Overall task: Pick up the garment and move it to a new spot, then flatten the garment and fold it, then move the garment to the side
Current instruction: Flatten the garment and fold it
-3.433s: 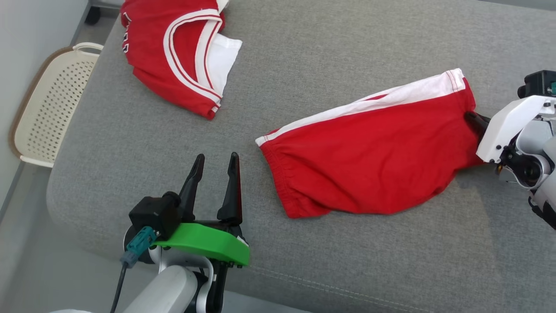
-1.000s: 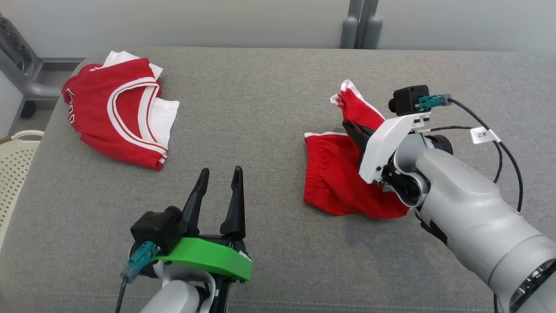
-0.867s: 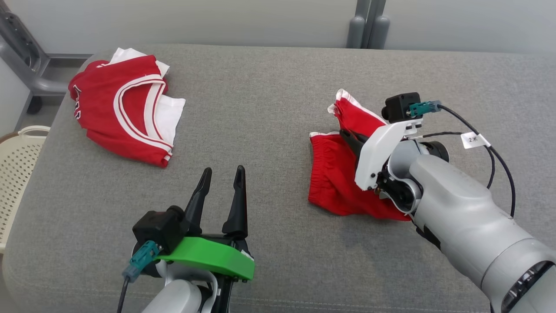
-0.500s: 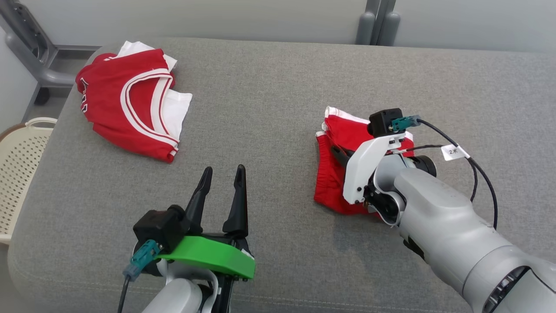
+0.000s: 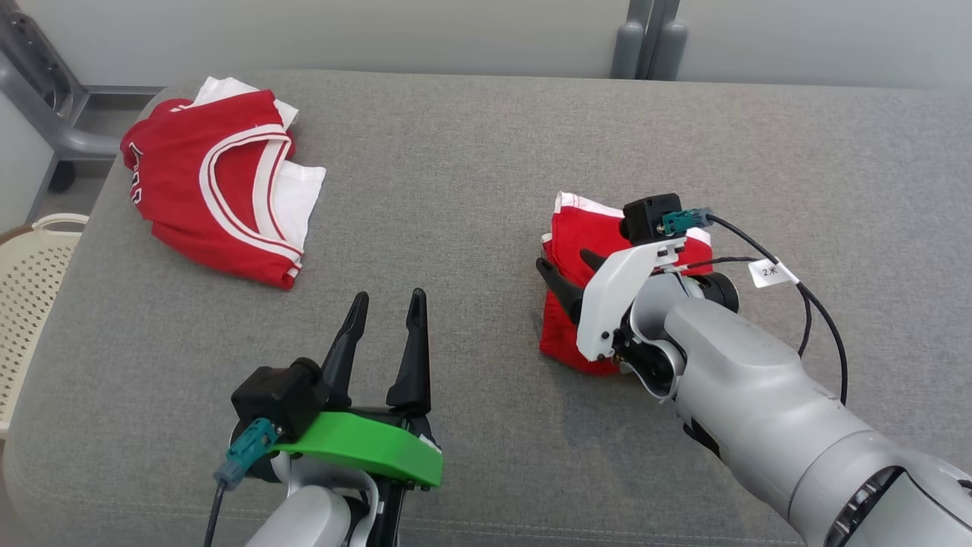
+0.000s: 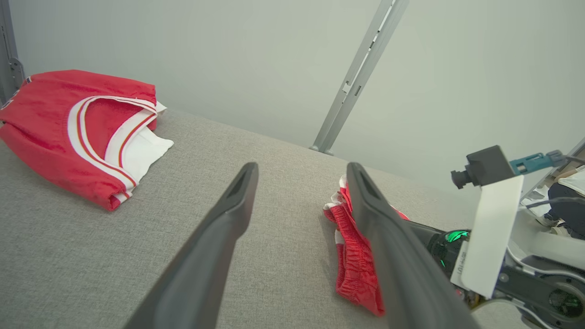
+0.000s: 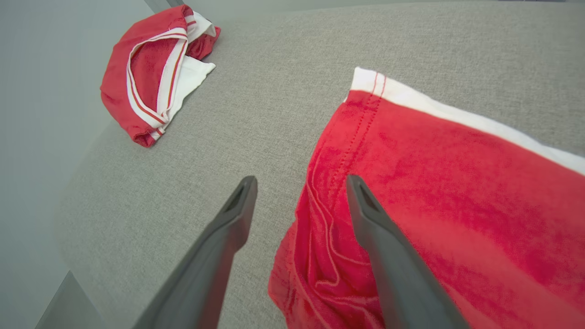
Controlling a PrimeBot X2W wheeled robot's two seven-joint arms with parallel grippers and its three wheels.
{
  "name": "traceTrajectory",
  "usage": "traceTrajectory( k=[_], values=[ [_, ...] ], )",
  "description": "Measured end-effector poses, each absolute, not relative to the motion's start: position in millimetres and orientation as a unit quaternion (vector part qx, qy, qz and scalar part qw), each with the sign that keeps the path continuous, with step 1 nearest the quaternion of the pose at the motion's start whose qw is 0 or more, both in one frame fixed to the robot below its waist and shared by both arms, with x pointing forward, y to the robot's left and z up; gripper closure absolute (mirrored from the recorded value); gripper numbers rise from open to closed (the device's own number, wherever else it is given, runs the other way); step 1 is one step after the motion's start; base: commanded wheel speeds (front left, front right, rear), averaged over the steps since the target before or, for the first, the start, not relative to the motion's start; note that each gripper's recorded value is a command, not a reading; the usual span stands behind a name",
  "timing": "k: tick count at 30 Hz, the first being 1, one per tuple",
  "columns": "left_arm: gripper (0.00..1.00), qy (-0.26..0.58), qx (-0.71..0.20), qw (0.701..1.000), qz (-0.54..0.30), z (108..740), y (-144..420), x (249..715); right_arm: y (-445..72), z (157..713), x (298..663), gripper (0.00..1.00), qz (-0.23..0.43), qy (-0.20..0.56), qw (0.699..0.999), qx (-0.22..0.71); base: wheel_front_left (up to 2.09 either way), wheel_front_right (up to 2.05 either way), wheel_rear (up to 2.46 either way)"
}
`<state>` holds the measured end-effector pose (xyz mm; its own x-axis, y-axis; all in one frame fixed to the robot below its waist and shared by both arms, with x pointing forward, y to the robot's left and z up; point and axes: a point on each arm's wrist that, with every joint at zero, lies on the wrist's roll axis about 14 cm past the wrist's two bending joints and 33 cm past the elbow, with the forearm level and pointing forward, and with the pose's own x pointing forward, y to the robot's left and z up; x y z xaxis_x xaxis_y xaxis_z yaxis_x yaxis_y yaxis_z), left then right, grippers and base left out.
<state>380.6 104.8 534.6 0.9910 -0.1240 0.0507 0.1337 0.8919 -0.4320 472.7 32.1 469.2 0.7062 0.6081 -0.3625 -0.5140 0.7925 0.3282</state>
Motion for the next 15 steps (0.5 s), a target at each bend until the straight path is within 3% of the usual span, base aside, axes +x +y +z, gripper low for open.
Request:
traceTrajectory(
  k=[5,15],
  values=[
    [0.0,-0.011,-0.219,0.972,-0.083,537.0,94.9,379.6,17.9,503.0,488.2,0.0,0.294,0.173,0.932,0.123,0.0,0.0,0.0],
    [0.0,0.012,-0.217,0.966,-0.136,532.5,58.0,366.2,-86.6,527.5,509.4,0.0,0.183,0.094,0.966,0.157,0.0,0.0,0.0]
  ],
)
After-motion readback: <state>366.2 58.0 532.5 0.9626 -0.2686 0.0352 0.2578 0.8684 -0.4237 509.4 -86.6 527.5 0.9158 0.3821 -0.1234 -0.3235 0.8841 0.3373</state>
